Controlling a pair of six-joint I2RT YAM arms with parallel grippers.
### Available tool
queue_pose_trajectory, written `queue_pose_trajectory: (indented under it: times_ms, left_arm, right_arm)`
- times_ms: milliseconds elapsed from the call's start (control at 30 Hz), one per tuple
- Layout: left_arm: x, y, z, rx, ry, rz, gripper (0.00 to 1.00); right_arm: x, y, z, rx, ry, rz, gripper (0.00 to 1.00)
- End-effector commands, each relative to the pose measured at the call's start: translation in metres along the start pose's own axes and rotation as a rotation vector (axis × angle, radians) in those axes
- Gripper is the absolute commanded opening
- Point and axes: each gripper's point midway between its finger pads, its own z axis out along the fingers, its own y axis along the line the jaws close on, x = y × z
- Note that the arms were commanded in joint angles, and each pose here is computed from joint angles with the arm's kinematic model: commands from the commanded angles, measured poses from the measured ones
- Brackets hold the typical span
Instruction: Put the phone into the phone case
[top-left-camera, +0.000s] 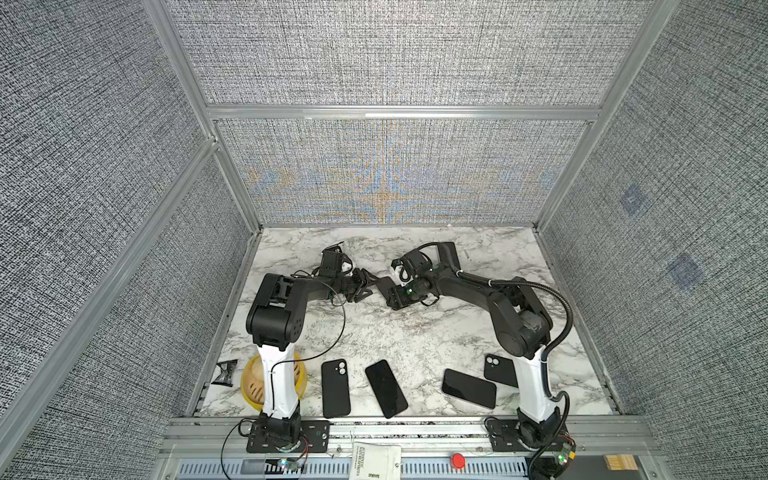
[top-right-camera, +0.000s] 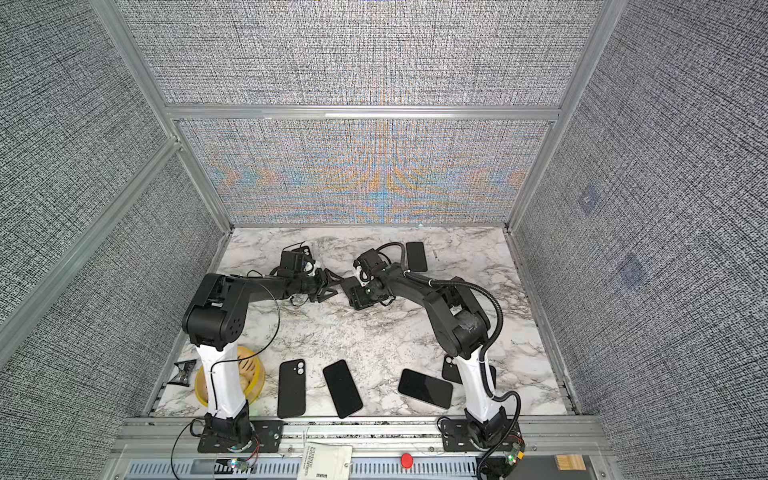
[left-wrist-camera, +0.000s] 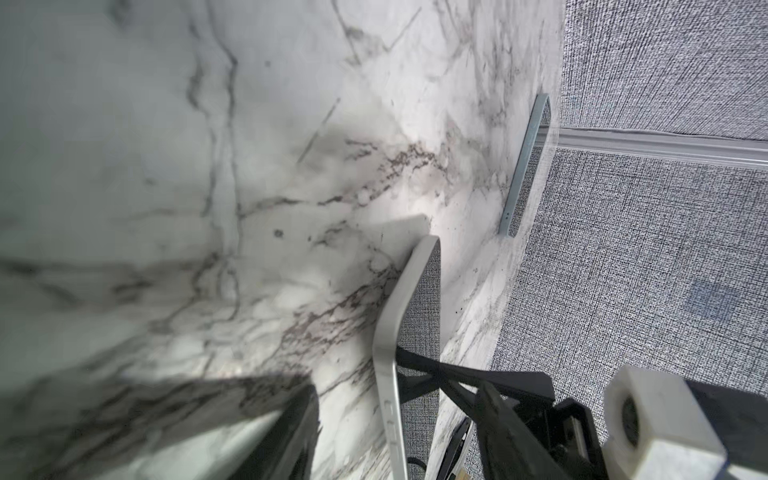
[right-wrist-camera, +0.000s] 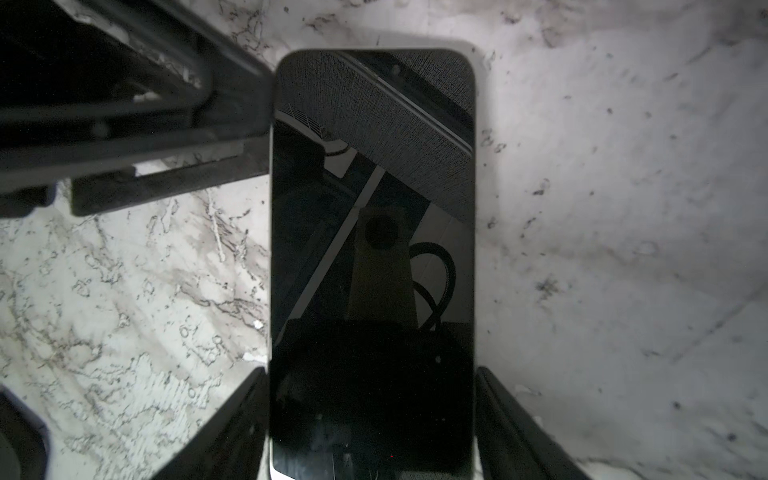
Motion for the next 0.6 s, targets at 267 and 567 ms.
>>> queue_pose_trajectory:
  times_ms: [267, 567]
  left_arm:
    - [-0.011, -0.002, 0.012, 0.043, -0.003, 0.024, 0.42]
    - [-0.01, -0.004, 0.016, 0.082, 0.006, 0.036, 0.25]
  right_arm:
    - [-0.002, 0.011, -0.003, -0.049, -0.027, -0.009, 0.64]
    - [-0.003, 0.013, 0.0, -0.06, -0.017, -0.02, 0.63]
